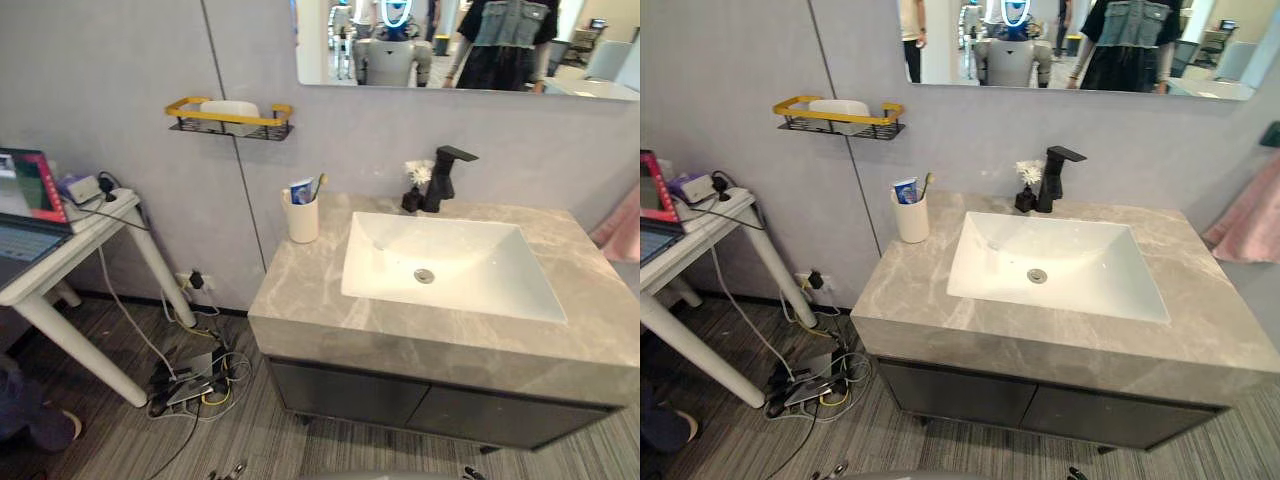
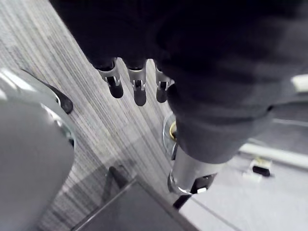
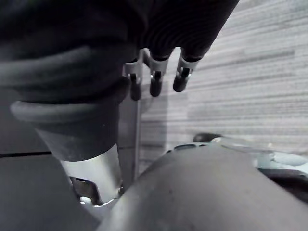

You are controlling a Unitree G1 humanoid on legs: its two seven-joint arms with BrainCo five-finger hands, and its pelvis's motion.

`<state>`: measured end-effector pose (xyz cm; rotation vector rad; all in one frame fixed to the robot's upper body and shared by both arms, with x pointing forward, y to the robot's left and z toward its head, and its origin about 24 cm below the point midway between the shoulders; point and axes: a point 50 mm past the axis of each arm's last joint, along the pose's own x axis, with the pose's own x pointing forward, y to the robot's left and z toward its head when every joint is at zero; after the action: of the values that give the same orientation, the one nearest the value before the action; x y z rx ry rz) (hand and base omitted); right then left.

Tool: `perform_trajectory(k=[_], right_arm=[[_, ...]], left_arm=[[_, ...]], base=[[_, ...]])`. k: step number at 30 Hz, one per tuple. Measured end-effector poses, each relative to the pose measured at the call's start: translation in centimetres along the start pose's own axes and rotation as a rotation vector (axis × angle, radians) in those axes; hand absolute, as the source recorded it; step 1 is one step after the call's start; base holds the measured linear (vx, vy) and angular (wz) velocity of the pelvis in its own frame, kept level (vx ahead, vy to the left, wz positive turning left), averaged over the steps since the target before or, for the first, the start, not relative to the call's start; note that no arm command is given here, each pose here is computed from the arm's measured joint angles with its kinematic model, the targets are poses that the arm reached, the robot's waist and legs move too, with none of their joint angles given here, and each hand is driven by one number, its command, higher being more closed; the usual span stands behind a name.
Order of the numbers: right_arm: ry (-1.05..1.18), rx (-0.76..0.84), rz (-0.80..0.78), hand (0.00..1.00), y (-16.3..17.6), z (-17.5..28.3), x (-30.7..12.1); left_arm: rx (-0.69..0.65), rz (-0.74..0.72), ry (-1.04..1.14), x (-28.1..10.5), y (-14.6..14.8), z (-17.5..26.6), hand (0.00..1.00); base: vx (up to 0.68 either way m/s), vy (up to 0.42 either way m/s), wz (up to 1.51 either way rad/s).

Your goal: Organize washtable

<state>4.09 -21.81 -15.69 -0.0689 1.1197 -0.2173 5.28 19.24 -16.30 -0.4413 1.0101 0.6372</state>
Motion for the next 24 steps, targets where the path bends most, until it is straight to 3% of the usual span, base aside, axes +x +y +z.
perform_trajectory(k=[4, 14, 18, 24], right_arm=[[-0.044, 0.007, 0.002, 0.00, 0.1, 1.5, 0.4], [0.021, -0.009, 0.017, 0.00, 0.1, 0.2, 0.5], [0.000, -0.067, 0.023, 0.00, 0.1, 0.9, 0.7], [-0.014, 0.003, 0.001, 0.00, 0.3, 1.2, 0.7]], left_arm=[[0.084, -0.035, -0.002, 0.1, -0.6, 0.2, 0.00], [0.134, -0.056, -0.002, 0.3, -1.0, 0.4, 0.00], [0.115, -0.060, -0.014, 0.3, -1.4, 0.7, 0.00], [0.070, -0.027, -0.046, 0.3, -1.0, 1.2, 0.00]], base=[[-0.09, 0.025, -0.47], [-0.01, -0.137, -0.03], [-0.13, -0.094, 0.33], [-0.16, 0.037, -0.23]])
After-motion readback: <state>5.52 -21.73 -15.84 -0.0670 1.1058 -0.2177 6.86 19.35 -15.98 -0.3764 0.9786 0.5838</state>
